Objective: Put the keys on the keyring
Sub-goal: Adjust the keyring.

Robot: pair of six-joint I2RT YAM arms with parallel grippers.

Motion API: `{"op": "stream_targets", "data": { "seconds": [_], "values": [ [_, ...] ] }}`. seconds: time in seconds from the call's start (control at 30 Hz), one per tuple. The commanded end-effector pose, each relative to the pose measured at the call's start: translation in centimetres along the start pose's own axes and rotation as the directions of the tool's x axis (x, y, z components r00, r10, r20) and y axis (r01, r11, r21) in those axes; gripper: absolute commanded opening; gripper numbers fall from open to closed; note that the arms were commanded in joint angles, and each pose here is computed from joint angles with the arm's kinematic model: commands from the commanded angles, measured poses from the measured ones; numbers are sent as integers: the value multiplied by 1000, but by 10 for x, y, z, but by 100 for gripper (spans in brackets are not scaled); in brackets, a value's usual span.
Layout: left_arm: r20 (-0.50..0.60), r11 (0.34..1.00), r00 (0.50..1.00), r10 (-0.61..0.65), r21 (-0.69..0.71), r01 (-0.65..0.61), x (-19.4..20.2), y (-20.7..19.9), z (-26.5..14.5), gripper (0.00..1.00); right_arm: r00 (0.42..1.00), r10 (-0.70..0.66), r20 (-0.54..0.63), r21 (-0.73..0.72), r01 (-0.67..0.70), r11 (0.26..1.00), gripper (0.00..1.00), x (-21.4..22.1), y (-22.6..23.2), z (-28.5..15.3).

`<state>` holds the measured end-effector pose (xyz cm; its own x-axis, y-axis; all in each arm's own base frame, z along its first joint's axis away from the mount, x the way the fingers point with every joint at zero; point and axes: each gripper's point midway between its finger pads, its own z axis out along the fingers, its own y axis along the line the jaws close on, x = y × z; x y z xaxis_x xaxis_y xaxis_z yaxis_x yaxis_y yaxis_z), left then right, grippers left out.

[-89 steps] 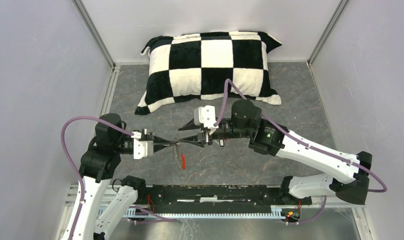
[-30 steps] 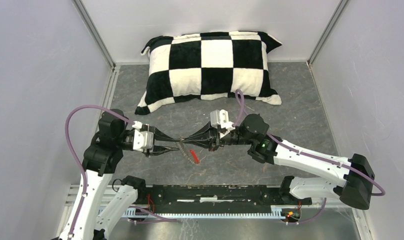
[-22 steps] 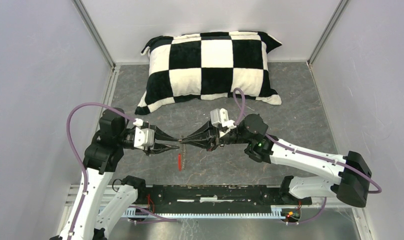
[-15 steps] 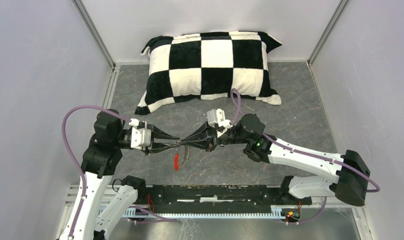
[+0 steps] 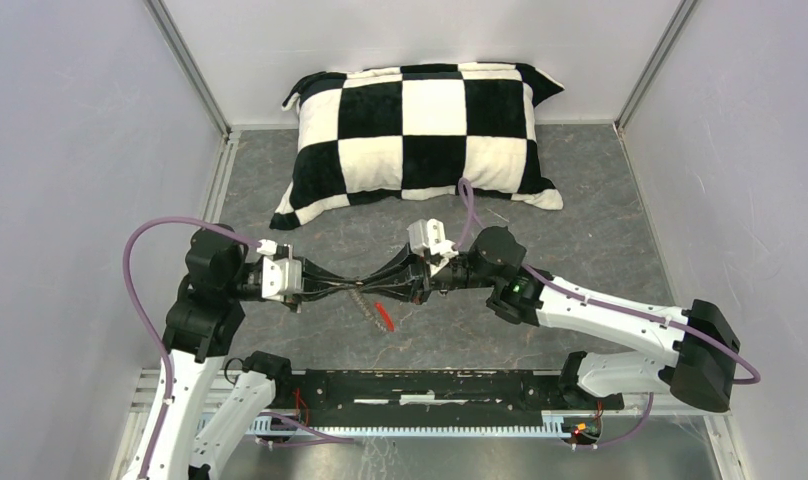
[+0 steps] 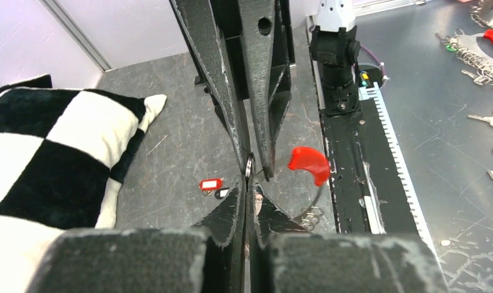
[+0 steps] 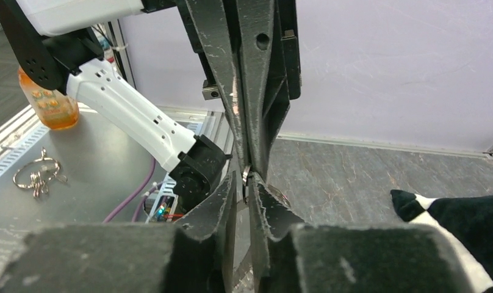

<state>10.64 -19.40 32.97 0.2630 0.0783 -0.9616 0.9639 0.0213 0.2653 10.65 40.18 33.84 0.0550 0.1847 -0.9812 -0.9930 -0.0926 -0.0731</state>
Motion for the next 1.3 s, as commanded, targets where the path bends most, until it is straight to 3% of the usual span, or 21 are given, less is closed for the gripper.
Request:
{"op": "stream_targets", "data": {
  "seconds": [0.0, 0.17, 0.33, 0.9, 1.27],
  "values": [
    [-16, 998, 999, 44, -44, -45, 3, 8, -1, 2, 997, -81, -17, 44, 82, 996, 25, -29, -8, 3],
    [-38, 995, 996, 80, -64, -82, 9, 13, -2, 2, 966, -139, -216, 35, 149, 988, 39, -23, -18, -3],
    [-51, 993, 995, 85, -75, -88, 13, 17, -2, 2, 913, -119, -390, 7, 132, 991, 37, -6, -24, -6],
    [-92, 965, 966, 240, -82, -247, 22, 18, -6, 2, 889, -109, -446, 21, 133, 991, 30, -6, -31, 3],
    [-138, 949, 951, 278, -117, -294, 29, 26, -9, 2, 879, -118, -463, 63, 165, 984, 39, -14, -39, 0]
  ]
}}
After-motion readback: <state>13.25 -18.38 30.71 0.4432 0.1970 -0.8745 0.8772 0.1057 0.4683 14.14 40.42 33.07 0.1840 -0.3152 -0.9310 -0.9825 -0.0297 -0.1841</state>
